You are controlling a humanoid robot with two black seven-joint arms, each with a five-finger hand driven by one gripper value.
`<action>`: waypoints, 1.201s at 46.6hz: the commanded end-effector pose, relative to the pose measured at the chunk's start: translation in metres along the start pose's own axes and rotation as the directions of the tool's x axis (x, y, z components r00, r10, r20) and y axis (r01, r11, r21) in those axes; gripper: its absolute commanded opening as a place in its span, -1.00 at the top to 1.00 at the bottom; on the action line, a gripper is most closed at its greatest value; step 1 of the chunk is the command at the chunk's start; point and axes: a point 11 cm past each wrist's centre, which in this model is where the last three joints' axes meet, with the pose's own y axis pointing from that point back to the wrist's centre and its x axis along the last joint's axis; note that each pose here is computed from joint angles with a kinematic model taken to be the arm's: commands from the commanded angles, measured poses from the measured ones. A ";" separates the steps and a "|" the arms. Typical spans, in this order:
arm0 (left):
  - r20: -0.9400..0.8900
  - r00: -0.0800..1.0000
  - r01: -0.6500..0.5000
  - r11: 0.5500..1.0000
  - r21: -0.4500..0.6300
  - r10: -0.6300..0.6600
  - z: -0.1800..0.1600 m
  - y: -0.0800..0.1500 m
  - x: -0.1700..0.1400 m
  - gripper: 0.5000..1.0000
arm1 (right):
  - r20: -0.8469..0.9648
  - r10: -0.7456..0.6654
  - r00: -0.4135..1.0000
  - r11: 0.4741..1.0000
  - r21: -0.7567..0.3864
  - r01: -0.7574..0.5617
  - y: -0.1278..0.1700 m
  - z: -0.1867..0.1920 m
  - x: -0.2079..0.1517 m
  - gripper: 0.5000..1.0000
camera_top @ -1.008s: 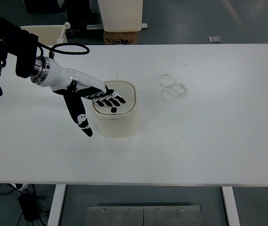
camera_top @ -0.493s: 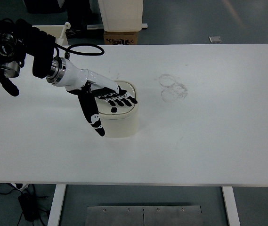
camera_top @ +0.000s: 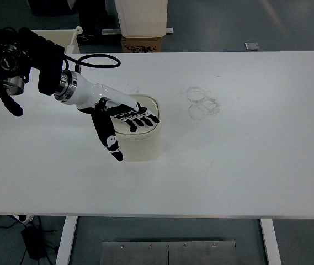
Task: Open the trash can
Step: 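Press the lid button with the left hand and lift the lid open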
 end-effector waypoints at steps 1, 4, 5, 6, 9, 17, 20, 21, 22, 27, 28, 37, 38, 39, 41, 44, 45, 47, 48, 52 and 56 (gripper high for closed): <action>-0.004 1.000 0.005 1.000 -0.002 -0.005 -0.001 -0.002 -0.002 -1.00 | 0.002 0.000 1.000 1.000 0.000 0.000 0.000 0.000 0.000 -0.97; -0.004 1.000 0.003 1.000 -0.001 -0.003 -0.001 -0.002 -0.001 -1.00 | 0.000 0.000 1.000 1.000 0.000 0.000 0.000 0.000 0.000 -0.97; -0.004 1.000 0.004 1.000 -0.002 -0.004 -0.001 -0.002 -0.001 -1.00 | 0.000 0.000 1.000 1.000 0.000 0.000 0.000 0.000 0.000 -0.97; -0.003 1.000 0.005 1.000 -0.002 -0.005 -0.001 -0.002 -0.002 -1.00 | 0.000 0.000 1.000 1.000 0.000 0.000 0.000 0.000 0.000 -0.97; -0.005 1.000 -0.002 1.000 -0.004 0.002 0.000 -0.002 -0.001 -1.00 | 0.000 0.000 1.000 1.000 0.000 0.000 0.000 0.000 0.000 -0.97; -0.010 1.000 -0.003 1.000 -0.002 0.003 -0.002 -0.003 -0.002 -1.00 | 0.000 0.000 1.000 1.000 0.000 0.000 0.000 0.000 0.000 -0.97; -0.016 1.000 0.003 1.000 -0.002 -0.003 -0.004 -0.005 -0.004 -1.00 | 0.000 0.000 1.000 1.000 0.000 0.000 0.000 0.000 0.000 -0.97; -0.018 1.000 0.004 1.000 0.000 -0.004 -0.004 -0.005 -0.004 -1.00 | 0.000 0.000 1.000 1.000 0.000 0.000 0.000 0.000 0.000 -0.97; -0.018 1.000 0.002 1.000 -0.001 -0.003 -0.005 -0.005 -0.004 -1.00 | 0.000 0.000 1.000 1.000 0.000 0.000 0.000 0.000 0.000 -0.97; -0.020 1.000 0.006 1.000 -0.002 -0.006 -0.005 -0.006 -0.005 -1.00 | 0.000 0.000 1.000 1.000 0.000 0.000 0.000 0.000 0.000 -0.97; -0.021 1.000 0.007 1.000 -0.001 -0.007 -0.005 -0.006 -0.005 -1.00 | 0.000 0.000 1.000 1.000 0.000 0.000 0.000 0.000 0.000 -0.97; -0.021 1.000 0.001 1.000 -0.002 -0.001 -0.005 -0.006 -0.005 -1.00 | 0.000 0.000 1.000 1.000 0.000 0.000 0.000 0.000 0.000 -0.97; -0.021 1.000 -0.002 1.000 -0.003 0.002 -0.004 -0.005 -0.004 -1.00 | 0.002 0.000 1.000 1.000 0.000 0.000 0.000 0.000 0.000 -0.97; -0.017 1.000 -0.010 1.000 -0.004 0.010 -0.002 -0.003 -0.001 -1.00 | 0.000 0.000 1.000 1.000 0.000 0.000 0.000 0.000 0.000 -0.97; -0.019 1.000 -0.020 1.000 -0.011 0.020 0.000 0.000 0.002 -1.00 | 0.000 0.000 1.000 1.000 0.000 0.000 0.000 0.000 0.000 -0.97; 0.002 0.999 -0.045 0.999 -0.018 0.045 0.010 0.008 0.010 -1.00 | 0.000 0.000 1.000 1.000 0.000 0.000 0.000 0.000 0.000 -0.97; 0.006 0.999 -0.053 0.998 -0.021 0.053 0.012 0.010 0.012 -1.00 | 0.000 0.000 1.000 1.000 0.000 0.000 0.000 0.000 0.000 -0.97; 0.009 0.998 -0.063 0.998 -0.023 0.063 0.014 0.014 0.015 -1.00 | 0.000 0.000 1.000 1.000 0.000 0.000 0.000 0.000 0.000 -0.97; 0.011 0.998 -0.068 0.997 -0.029 0.069 0.016 0.015 0.016 -1.00 | 0.000 0.000 1.000 1.000 0.000 0.000 0.000 0.000 0.000 -0.97; 0.013 0.993 -0.114 0.990 -0.083 0.115 0.032 0.027 0.028 -1.00 | 0.000 0.000 1.000 1.000 0.000 0.000 0.000 0.000 0.000 -0.97; -0.009 0.983 -0.183 0.971 -0.157 0.184 0.049 0.048 0.048 -1.00 | 0.002 0.000 1.000 1.000 0.000 0.000 0.000 0.000 0.000 -0.97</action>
